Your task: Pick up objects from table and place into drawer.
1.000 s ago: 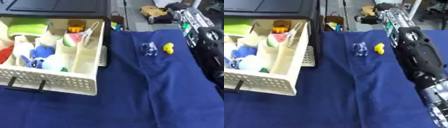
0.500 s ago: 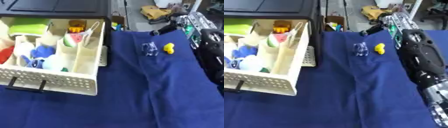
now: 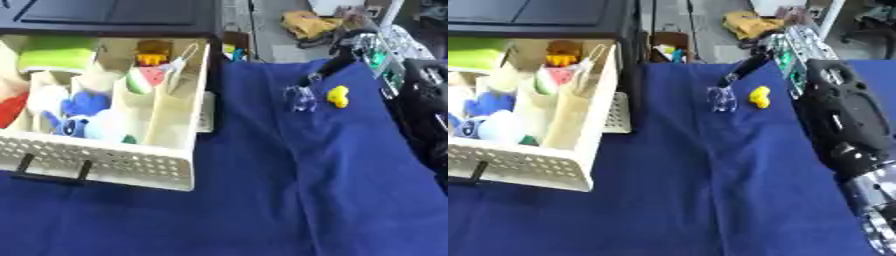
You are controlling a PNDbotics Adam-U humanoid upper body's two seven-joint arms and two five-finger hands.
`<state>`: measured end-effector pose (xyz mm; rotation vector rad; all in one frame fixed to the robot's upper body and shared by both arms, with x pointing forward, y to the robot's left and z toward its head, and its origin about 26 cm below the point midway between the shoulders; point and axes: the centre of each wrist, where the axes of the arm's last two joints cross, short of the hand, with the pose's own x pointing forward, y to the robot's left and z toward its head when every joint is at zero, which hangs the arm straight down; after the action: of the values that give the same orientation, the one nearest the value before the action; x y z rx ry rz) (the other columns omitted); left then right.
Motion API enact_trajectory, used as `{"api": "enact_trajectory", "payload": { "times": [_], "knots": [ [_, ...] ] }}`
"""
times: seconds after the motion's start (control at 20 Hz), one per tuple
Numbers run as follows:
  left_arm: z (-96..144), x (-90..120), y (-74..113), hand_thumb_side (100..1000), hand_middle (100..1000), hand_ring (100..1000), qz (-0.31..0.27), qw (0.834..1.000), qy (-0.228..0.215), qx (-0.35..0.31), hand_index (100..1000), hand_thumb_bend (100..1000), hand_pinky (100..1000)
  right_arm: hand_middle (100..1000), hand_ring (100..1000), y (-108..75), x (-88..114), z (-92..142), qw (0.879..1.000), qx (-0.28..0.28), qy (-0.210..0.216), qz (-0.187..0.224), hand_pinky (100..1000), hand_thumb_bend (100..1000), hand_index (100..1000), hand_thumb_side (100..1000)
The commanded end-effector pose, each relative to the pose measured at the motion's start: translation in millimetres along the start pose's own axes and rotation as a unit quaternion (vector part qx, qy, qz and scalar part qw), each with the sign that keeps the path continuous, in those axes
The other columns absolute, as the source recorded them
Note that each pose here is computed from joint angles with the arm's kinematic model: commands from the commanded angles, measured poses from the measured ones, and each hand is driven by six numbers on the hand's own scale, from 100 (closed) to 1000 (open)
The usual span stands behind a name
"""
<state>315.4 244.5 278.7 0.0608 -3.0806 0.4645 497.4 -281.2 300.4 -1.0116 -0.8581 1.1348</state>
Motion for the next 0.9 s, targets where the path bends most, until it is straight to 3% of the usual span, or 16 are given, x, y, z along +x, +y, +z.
{"api": "enact_trajectory", "payload": {
  "times": [0.05,0.4,0.5,0.9],
  "knots": [
    [-6,3,-2.5,1000,536,378,0.006,1.0,-0.012,-0.003,716,241,289,791,945,-11.3,0,9,1.0,-0.017,0.001,-0.004,902,739,958,576],
    [-7,3,-3.1,1000,536,378,0.007,1.0,-0.013,-0.002,716,242,289,749,926,1.8,3,6,1.0,-0.008,0.0,-0.012,889,705,924,583],
    [-7,3,-3.3,1000,536,378,0.007,1.0,-0.014,-0.002,716,242,289,728,918,5.8,3,6,1.0,-0.008,0.007,-0.008,881,625,896,621],
    [-8,3,-4.1,1000,536,378,0.009,1.0,-0.015,-0.002,716,243,288,705,918,14.5,10,11,0.999,-0.037,0.033,-0.012,868,615,870,680]
  ]
}}
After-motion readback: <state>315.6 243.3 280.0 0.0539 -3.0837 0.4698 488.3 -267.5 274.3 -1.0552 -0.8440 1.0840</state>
